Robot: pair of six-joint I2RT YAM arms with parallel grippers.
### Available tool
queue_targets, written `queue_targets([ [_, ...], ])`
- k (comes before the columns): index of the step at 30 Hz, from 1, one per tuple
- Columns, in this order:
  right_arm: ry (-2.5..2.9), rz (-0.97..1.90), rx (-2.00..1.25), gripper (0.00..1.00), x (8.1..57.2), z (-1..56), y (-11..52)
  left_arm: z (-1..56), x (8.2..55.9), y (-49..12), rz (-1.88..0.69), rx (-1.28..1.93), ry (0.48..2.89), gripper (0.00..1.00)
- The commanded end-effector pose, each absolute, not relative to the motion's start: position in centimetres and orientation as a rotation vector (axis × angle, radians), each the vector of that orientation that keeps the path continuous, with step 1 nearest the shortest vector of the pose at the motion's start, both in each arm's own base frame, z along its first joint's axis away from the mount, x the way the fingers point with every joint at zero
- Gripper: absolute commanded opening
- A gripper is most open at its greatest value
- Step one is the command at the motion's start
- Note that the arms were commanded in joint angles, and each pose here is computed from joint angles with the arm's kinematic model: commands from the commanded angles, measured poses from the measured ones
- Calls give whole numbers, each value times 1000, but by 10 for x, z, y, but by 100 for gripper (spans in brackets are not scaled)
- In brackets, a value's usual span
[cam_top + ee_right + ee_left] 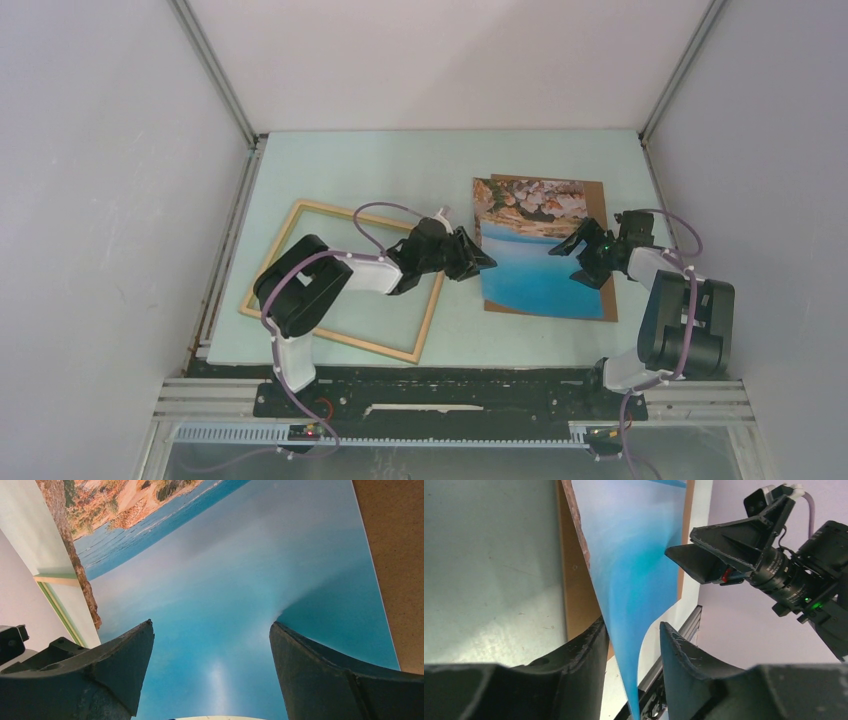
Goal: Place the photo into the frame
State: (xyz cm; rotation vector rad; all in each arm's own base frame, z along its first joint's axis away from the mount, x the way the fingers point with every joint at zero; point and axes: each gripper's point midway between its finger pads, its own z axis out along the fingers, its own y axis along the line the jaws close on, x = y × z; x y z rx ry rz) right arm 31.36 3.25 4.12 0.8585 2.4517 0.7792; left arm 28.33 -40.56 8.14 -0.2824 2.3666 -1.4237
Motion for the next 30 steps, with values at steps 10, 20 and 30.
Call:
queue_targets([
  [10,2449,613,761,94,304,50,29,108,303,-407,-1265,-136,2387,5],
  [20,2252,304,61,98,289,162,113,146,322,-376,-1318,-113,2424,0],
  [30,1755,-162,-881,100,226,175,243,182,330,-340,-1344,-88,2436,0],
])
